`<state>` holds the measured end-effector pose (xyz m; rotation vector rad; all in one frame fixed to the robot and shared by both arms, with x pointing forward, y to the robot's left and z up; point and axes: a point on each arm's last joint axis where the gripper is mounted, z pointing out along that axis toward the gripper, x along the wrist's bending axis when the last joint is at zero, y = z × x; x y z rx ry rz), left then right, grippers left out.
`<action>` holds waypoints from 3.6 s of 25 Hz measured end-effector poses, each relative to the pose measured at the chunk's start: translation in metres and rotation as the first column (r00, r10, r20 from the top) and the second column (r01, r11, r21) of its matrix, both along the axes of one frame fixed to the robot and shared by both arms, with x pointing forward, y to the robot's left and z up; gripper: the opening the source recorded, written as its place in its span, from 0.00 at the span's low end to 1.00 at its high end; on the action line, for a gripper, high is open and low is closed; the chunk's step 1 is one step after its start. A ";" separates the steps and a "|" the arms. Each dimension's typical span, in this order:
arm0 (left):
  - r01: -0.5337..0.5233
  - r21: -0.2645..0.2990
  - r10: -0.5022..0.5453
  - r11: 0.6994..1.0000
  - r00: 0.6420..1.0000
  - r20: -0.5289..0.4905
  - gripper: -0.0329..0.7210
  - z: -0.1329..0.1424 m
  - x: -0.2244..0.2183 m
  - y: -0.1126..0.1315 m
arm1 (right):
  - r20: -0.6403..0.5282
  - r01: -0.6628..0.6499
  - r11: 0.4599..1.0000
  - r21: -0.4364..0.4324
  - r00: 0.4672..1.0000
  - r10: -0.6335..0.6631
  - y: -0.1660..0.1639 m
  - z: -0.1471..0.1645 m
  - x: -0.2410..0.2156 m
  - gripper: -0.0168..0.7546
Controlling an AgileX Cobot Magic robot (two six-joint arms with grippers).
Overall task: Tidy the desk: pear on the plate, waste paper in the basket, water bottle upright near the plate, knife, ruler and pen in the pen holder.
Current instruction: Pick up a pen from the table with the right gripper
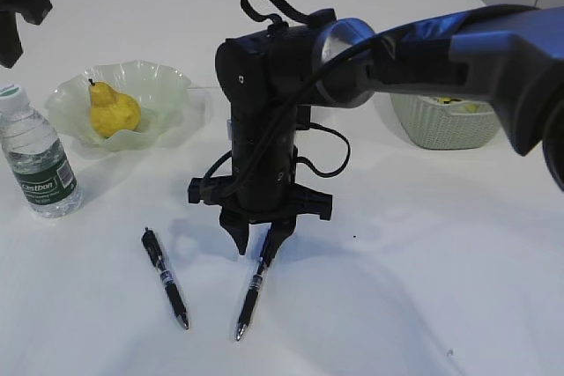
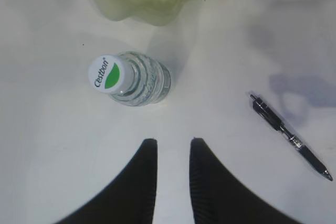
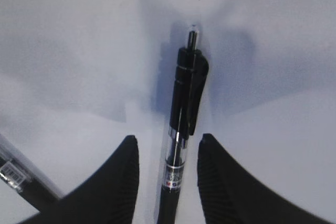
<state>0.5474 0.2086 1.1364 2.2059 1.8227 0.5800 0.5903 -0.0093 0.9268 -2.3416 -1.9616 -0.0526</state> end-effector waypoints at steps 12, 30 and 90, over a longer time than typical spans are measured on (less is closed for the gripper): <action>0.000 0.000 0.000 1.000 1.000 0.000 0.23 0.000 0.000 0.000 | 0.012 -0.015 0.999 -0.039 1.000 0.016 -0.003 -0.005 0.002 0.43; 0.000 0.000 0.000 1.000 1.000 0.000 0.23 0.000 0.000 0.000 | -0.004 -0.013 0.999 -0.042 1.000 0.012 -0.002 -0.013 0.002 0.43; 0.000 0.000 0.000 1.000 1.000 0.000 0.23 0.000 0.000 0.000 | 0.027 -0.003 0.999 -0.032 1.000 0.004 -0.002 -0.013 0.006 0.43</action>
